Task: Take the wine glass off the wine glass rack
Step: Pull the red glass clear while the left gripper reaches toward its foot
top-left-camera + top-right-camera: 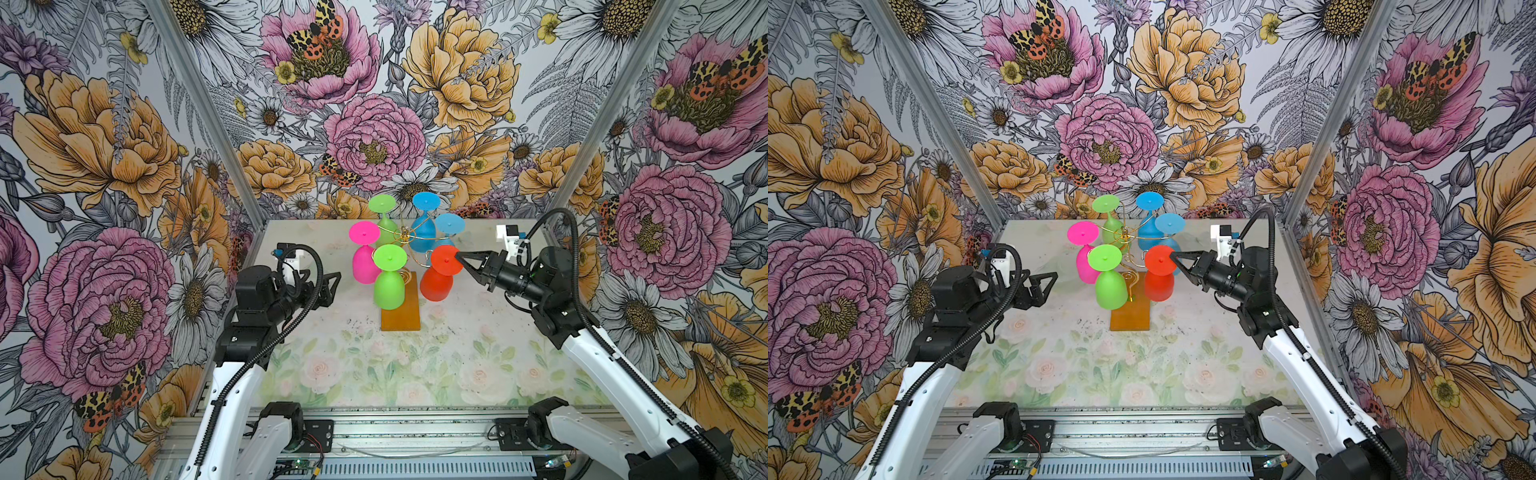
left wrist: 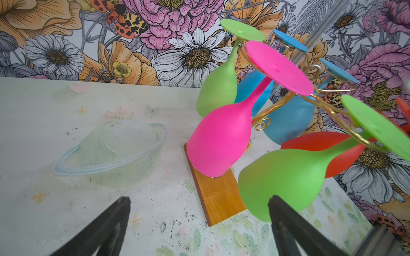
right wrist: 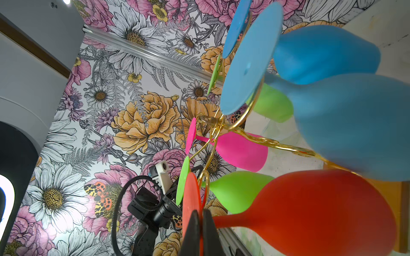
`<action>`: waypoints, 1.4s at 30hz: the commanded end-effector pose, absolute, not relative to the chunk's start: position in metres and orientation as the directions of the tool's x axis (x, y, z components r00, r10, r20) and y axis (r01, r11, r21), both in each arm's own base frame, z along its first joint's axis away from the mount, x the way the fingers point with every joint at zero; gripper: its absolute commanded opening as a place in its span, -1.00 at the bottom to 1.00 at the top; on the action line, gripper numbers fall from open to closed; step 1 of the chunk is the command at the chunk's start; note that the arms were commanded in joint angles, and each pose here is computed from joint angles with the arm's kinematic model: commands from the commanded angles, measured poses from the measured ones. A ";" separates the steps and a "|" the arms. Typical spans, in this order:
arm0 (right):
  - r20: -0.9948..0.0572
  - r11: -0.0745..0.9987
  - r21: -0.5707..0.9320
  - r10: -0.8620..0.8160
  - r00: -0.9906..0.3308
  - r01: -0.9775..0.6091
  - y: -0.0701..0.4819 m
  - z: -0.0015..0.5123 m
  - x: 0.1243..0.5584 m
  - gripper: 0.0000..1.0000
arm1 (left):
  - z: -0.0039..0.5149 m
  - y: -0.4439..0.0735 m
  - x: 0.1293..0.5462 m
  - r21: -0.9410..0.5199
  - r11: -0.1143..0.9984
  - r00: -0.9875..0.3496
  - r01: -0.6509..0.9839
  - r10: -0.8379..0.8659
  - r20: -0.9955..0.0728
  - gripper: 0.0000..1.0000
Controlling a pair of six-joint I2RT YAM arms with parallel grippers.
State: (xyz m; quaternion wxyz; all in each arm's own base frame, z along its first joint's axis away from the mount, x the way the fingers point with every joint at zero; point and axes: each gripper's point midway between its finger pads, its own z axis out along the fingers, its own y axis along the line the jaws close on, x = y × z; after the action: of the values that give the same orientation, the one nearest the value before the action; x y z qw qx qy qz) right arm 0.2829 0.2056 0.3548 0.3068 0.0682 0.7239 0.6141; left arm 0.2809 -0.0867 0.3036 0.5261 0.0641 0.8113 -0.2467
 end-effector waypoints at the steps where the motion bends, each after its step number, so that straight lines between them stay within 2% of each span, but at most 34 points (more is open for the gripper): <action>1: -0.472 0.286 0.879 0.401 -0.785 -0.383 0.204 0.357 0.266 -1.00 | 0.322 -0.100 0.258 -0.380 0.824 -0.453 0.421 -0.171 -0.875 0.97; 12: -0.526 0.274 0.846 0.302 -0.795 -0.456 0.211 0.344 0.246 -1.00 | 0.329 -0.133 0.227 -0.527 0.699 -0.541 0.484 -0.234 -0.808 0.86; 23: -0.619 0.257 0.781 0.203 -0.759 -0.569 0.221 0.335 0.218 -1.00 | 0.317 -0.195 0.192 -0.596 0.575 -0.656 0.561 -0.130 -0.743 0.80; 42: -0.688 0.228 0.721 0.125 -0.714 -0.655 0.235 0.329 0.196 -1.00 | 0.314 -0.279 0.191 -0.720 0.360 -0.761 0.593 -0.042 -0.647 0.36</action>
State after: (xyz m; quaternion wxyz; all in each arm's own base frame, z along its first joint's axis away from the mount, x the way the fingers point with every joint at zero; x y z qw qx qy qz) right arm 0.2025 0.2337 0.3208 0.3101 -0.1600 0.7259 0.5927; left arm 0.1920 -0.2670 0.2891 0.2903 0.1698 0.7970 -0.5017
